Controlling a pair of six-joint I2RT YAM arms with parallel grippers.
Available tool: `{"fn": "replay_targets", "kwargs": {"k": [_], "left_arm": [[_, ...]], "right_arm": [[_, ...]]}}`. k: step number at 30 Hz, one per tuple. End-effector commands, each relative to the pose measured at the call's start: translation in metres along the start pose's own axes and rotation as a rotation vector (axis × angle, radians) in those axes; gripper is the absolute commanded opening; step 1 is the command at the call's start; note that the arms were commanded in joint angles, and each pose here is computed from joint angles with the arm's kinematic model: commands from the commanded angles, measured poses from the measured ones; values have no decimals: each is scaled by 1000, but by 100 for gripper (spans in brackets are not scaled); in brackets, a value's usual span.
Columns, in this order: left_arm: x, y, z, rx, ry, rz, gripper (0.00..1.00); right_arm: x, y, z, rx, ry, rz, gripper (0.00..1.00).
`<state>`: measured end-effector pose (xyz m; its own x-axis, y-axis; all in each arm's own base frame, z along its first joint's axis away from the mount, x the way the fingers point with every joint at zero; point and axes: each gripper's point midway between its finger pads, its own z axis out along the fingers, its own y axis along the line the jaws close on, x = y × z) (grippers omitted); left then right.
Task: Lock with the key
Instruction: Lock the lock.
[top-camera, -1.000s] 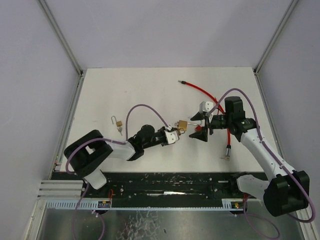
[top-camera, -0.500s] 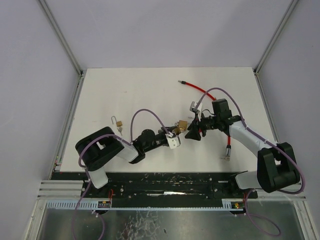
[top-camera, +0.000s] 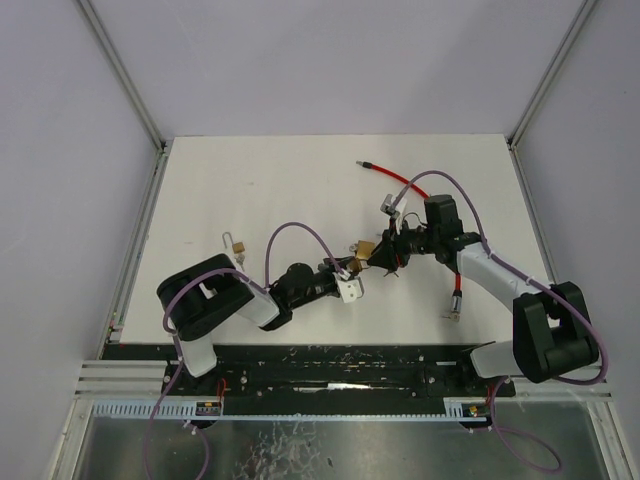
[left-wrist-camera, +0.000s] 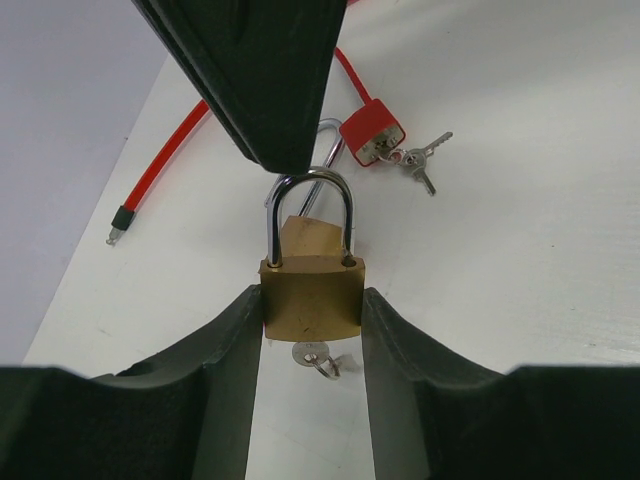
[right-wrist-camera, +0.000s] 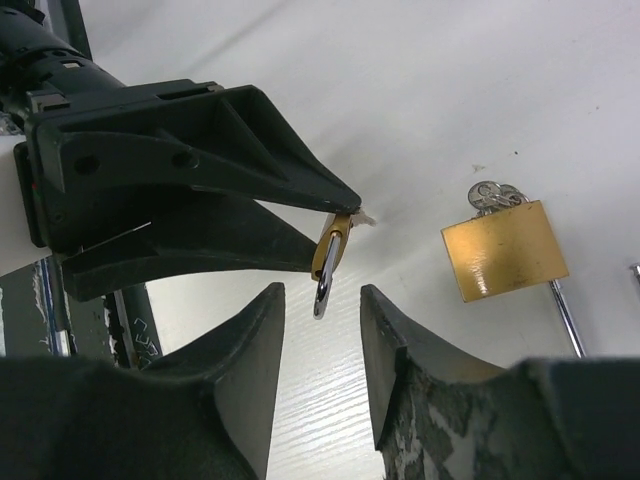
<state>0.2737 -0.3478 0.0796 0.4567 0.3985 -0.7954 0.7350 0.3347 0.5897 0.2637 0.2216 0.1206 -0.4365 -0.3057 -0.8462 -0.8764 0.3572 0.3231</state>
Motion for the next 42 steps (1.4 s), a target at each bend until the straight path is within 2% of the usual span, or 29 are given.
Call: {"fn": "replay_targets", "kwargs": {"k": [1,18,25,30,34,37,41,42], "left_arm": [[-22,21,2,-92,-81,31,0],[-20,18,4,-85,-65,26,0],[-20,16,5,-77,-68,27,0],[-21,15,5,-77,-67,29,0],[-20,17,4,-85,-63,26,1],[-20,19,2,-105,-63,15,18],[-29,25,-9,-146,-120,0,51],[-32,25,-12,-148,-136,-2,57]], "right_arm": [[-3,0,6,-4,-14,25,41],[4,-1,17,3,27,58,23],[5,0,19,4,30,53,21],[8,2,21,-5,49,46,11],[9,3,23,-10,66,40,0],[5,3,20,-6,69,26,0],[-4,6,15,-10,62,-26,0],[-6,7,13,-10,58,-38,0]]}}
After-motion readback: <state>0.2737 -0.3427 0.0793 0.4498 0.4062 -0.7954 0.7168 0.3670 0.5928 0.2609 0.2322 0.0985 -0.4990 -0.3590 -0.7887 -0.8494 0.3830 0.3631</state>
